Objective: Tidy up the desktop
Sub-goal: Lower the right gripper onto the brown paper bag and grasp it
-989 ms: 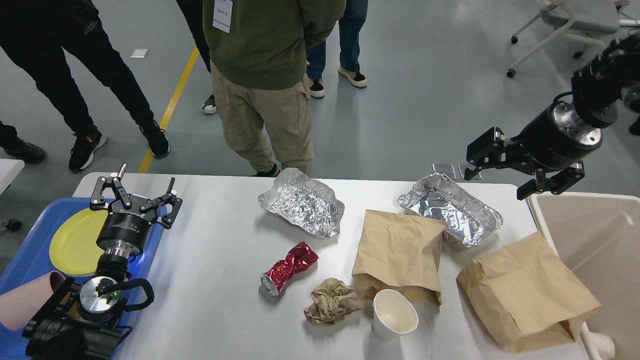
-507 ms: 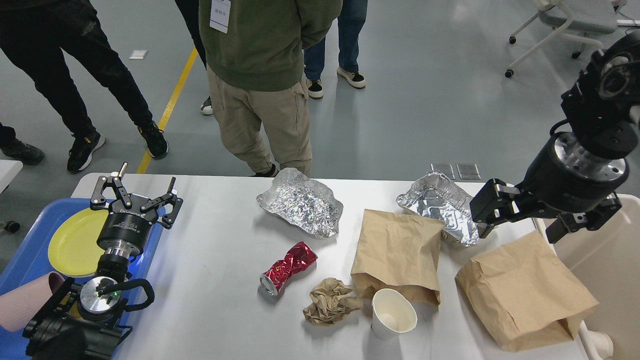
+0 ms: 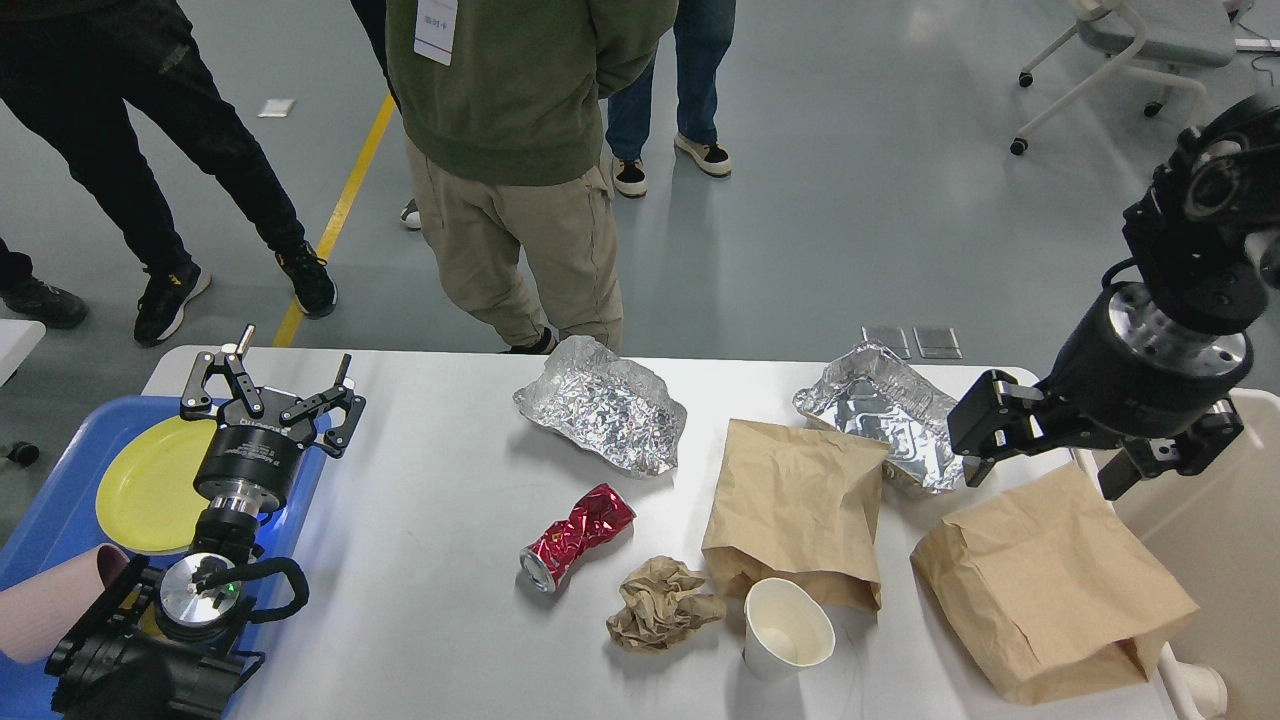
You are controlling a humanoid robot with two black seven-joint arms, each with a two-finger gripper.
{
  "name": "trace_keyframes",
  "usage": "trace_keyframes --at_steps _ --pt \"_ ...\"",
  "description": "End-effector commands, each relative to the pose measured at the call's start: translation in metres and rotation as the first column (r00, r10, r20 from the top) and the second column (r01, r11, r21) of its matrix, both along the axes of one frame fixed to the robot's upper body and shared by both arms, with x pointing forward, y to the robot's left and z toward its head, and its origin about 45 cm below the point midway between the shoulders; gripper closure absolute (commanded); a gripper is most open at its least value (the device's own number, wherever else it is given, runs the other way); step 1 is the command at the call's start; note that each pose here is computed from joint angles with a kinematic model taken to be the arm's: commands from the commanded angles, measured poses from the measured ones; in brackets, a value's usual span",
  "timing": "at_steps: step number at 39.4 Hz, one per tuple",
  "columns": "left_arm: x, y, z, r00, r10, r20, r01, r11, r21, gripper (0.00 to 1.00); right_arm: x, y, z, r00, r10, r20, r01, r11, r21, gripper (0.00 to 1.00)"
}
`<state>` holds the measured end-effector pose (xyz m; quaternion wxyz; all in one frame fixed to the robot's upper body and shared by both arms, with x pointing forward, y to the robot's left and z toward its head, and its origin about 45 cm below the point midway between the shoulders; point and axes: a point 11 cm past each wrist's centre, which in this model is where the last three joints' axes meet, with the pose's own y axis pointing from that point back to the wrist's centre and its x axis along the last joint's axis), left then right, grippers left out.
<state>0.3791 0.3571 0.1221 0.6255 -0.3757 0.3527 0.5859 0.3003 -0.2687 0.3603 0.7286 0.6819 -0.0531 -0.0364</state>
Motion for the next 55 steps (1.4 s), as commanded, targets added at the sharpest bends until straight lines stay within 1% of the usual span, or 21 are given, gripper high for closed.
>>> trace_keyframes --at_steps 1,8,15,19,26,32,36,41,43,45,47,51,55 --pt "0.000 0.000 0.000 1.000 0.000 0.000 0.000 1.000 0.000 0.04 -0.001 -0.008 -0.018 1.000 -0.029 -0.010 0.029 0.999 -0.018 0.00" --pt "0.000 0.000 0.000 1.000 0.000 0.000 0.000 1.000 0.000 0.04 0.007 -0.025 -0.043 0.995 -0.089 0.045 0.091 0.994 -0.052 0.00" --pt "0.000 0.000 0.000 1.000 -0.001 -0.001 0.001 1.000 0.000 0.04 0.002 -0.037 -0.064 0.992 -0.122 0.021 0.123 0.990 -0.074 0.00" --pt "0.000 0.000 0.000 1.000 0.000 0.000 0.000 1.000 0.000 0.04 0.008 -0.048 -0.078 0.984 -0.167 0.055 0.171 0.982 -0.084 0.00" --pt "0.000 0.000 0.000 1.000 0.001 0.001 -0.001 1.000 -0.001 0.04 0.006 -0.060 -0.101 0.978 -0.201 0.054 0.206 0.973 -0.102 0.00" --pt "0.000 0.000 0.000 1.000 0.000 0.000 0.000 1.000 0.000 0.04 0.018 -0.076 -0.125 0.967 -0.244 0.071 0.251 0.962 -0.111 0.00" --pt "0.000 0.000 0.000 1.000 0.000 0.000 0.000 1.000 0.000 0.04 0.024 -0.086 -0.142 0.944 -0.320 0.082 0.327 0.941 -0.089 0.00" --pt "0.000 0.001 0.000 1.000 0.002 0.001 -0.002 1.000 0.001 0.04 0.033 -0.098 -0.152 0.902 -0.419 0.107 0.426 0.903 -0.058 0.00" --pt "0.000 0.000 0.000 1.000 0.001 0.001 -0.001 1.000 -0.001 0.04 0.038 -0.104 -0.155 0.881 -0.456 0.125 0.464 0.885 -0.042 0.01" --pt "0.000 0.000 0.000 1.000 -0.001 0.000 0.001 1.000 0.002 0.04 0.042 -0.106 -0.160 0.858 -0.497 0.134 0.503 0.864 -0.020 0.04" --pt "0.000 0.000 0.000 1.000 -0.001 -0.001 0.001 1.000 0.000 0.04 0.045 -0.112 -0.174 0.821 -0.553 0.141 0.559 0.829 -0.007 0.04" --pt "0.000 0.000 0.000 1.000 -0.001 -0.001 0.001 1.000 0.000 0.04 0.054 -0.105 -0.188 0.779 -0.609 0.149 0.609 0.791 0.052 0.04" --pt "0.000 0.000 0.000 1.000 -0.001 -0.001 0.001 1.000 0.000 0.04 0.058 -0.104 -0.200 0.771 -0.616 0.160 0.616 0.786 0.058 0.05"
